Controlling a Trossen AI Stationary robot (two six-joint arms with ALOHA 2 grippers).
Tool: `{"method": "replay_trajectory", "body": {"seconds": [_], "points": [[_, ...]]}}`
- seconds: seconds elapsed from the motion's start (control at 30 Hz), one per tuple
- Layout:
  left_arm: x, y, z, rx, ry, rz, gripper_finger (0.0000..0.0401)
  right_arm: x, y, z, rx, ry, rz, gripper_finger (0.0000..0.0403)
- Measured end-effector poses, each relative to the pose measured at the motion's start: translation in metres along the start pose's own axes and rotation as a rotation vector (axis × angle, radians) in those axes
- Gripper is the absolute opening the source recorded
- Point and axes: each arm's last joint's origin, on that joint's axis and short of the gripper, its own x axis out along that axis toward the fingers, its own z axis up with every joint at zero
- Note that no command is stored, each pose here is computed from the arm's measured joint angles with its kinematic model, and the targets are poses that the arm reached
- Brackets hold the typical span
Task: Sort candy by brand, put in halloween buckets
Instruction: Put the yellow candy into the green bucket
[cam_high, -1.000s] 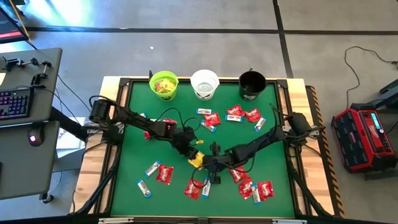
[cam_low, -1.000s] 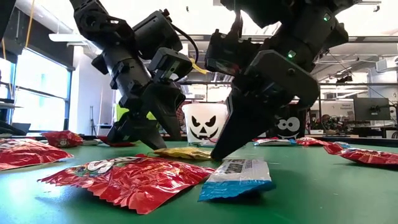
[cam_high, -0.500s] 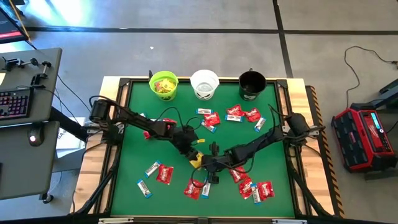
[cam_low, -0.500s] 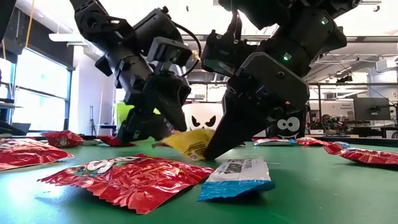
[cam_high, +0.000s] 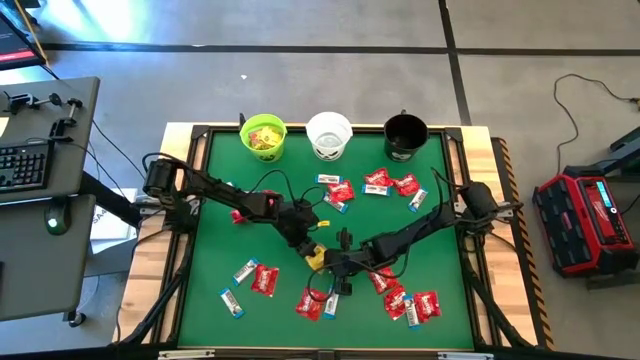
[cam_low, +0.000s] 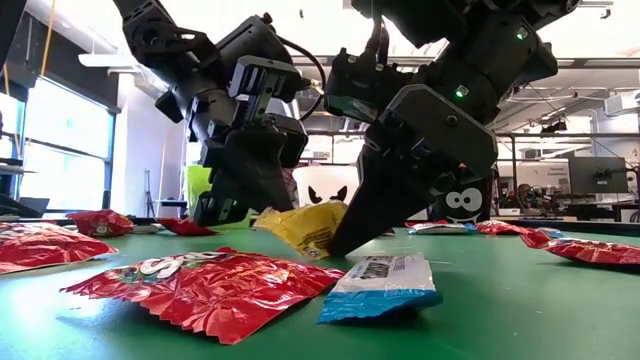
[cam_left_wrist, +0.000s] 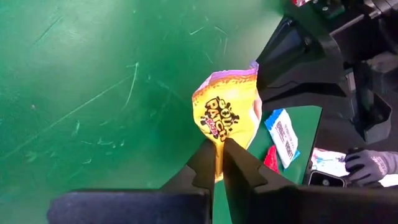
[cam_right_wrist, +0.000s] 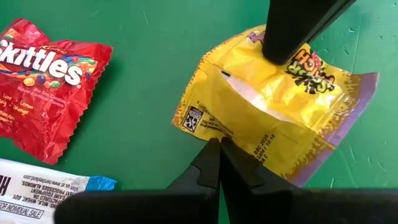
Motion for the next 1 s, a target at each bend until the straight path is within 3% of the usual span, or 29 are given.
{"method": "replay_trajectory", "body": {"seconds": [0.23, 0.5, 0.83, 1.0], "points": [[-0.002, 0.004, 0.002, -0.009, 0.002, 0.016, 0.0002, 0.000, 0.000, -0.001, 0.001, 0.003, 0.000, 0.0010], [-0.024, 0.002, 0.010, 0.014, -0.042, 0.033, 0.0001, -0.003, 0.000, 0.002, 0.035, -0.017, 0.004, 0.0066], [-0.095, -0.003, 0.024, 0.000, -0.199, 0.092, 0.0001, -0.008, 0.000, 0.008, 0.114, -0.068, -0.018, 0.0077], [-0.145, -0.006, 0.027, 0.019, -0.362, 0.141, 0.0001, -0.009, -0.001, 0.011, 0.193, -0.119, -0.078, 0.0053]]}}
